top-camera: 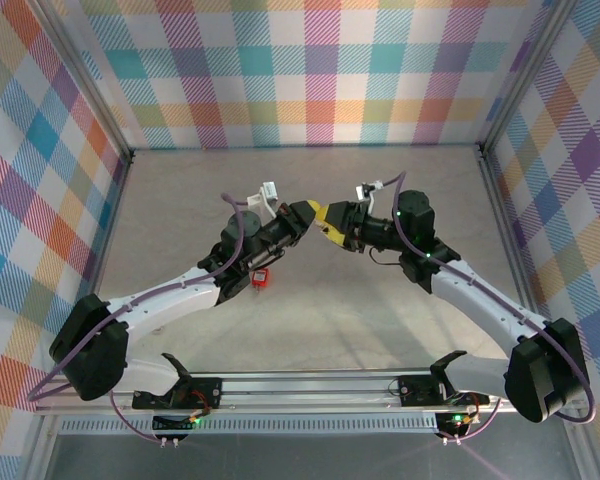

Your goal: Unlock with the key

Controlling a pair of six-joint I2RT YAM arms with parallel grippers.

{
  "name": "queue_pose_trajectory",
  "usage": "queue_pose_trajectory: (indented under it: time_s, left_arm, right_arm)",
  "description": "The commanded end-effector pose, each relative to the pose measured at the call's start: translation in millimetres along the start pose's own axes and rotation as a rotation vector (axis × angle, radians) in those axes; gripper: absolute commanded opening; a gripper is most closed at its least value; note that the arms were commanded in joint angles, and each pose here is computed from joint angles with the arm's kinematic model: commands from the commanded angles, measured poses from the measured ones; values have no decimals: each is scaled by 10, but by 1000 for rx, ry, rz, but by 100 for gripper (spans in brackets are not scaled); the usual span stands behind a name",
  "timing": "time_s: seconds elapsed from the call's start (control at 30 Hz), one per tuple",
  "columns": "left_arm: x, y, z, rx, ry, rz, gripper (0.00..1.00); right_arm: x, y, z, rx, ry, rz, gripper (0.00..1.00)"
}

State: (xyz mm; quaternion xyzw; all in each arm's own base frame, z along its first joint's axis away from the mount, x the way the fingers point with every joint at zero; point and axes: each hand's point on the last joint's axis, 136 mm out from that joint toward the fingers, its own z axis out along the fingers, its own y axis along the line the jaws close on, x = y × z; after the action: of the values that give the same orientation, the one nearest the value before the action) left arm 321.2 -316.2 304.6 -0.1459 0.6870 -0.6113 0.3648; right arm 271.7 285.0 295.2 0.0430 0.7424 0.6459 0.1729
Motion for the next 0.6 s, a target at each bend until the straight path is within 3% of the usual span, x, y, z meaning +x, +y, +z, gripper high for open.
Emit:
queue_pose_trajectory:
  time_s: [0.0, 0.57]
  left_arm:
    - [-86, -111, -60, 48, -44, 26, 0]
    - [-9, -130, -47, 74, -34, 7, 0]
  right_arm:
    - [40, 122, 16, -57, 7, -34, 50]
    - [34, 79, 59, -70, 3, -14, 22]
